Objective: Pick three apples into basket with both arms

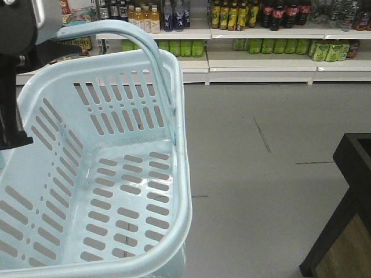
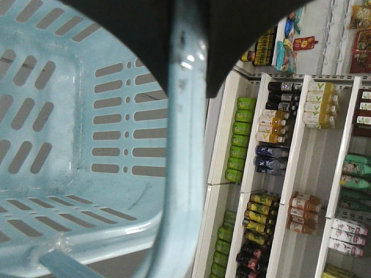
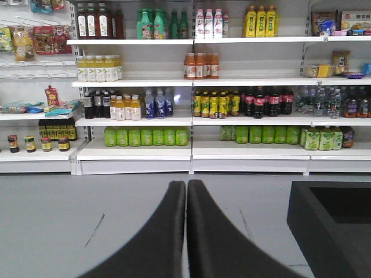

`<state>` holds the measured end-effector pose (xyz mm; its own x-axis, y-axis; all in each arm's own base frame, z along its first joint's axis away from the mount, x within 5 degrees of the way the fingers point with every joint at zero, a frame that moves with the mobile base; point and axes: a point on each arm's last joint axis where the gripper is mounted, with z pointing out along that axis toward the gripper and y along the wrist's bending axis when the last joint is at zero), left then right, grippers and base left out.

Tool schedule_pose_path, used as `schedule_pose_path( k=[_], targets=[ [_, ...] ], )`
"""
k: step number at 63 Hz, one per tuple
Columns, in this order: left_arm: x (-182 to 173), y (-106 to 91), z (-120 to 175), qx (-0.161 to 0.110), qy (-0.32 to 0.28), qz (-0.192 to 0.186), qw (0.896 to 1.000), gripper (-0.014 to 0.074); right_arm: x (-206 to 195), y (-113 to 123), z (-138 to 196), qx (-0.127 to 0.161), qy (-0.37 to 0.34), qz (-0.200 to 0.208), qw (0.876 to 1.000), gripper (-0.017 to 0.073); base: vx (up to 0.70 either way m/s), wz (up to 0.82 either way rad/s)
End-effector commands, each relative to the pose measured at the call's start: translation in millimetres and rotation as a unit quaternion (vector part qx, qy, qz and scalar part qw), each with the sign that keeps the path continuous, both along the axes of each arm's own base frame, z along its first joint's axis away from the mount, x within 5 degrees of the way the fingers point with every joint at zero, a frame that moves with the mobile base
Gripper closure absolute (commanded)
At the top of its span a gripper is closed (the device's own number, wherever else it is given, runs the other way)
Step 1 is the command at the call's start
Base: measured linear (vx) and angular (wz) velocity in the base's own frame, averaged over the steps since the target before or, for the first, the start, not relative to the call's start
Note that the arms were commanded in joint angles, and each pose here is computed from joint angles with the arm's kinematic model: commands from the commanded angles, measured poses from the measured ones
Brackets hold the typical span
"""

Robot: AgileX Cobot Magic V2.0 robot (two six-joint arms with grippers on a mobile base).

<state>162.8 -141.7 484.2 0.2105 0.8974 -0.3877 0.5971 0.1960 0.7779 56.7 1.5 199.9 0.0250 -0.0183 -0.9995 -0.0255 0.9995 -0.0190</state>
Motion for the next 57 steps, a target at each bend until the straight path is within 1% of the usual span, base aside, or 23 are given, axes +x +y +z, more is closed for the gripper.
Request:
schedule_pose_path(
  k=[1,57],
  targets=[
    [-5.1,5.3,19.9,-0.043,-0.052,-0.007,0.998,0.06,0.0,-0.2,3.3,-0.003,-0.034,-0.002,0.999,0.0568,0.03,-0.16],
    [-5.1,5.3,19.9,-0.043,-0.052,-0.007,0.998,0.06,0.0,-0.2,3.2,-0.003,-0.033,-0.002,0.999,0.0568,0.04,-0.22]
  ],
)
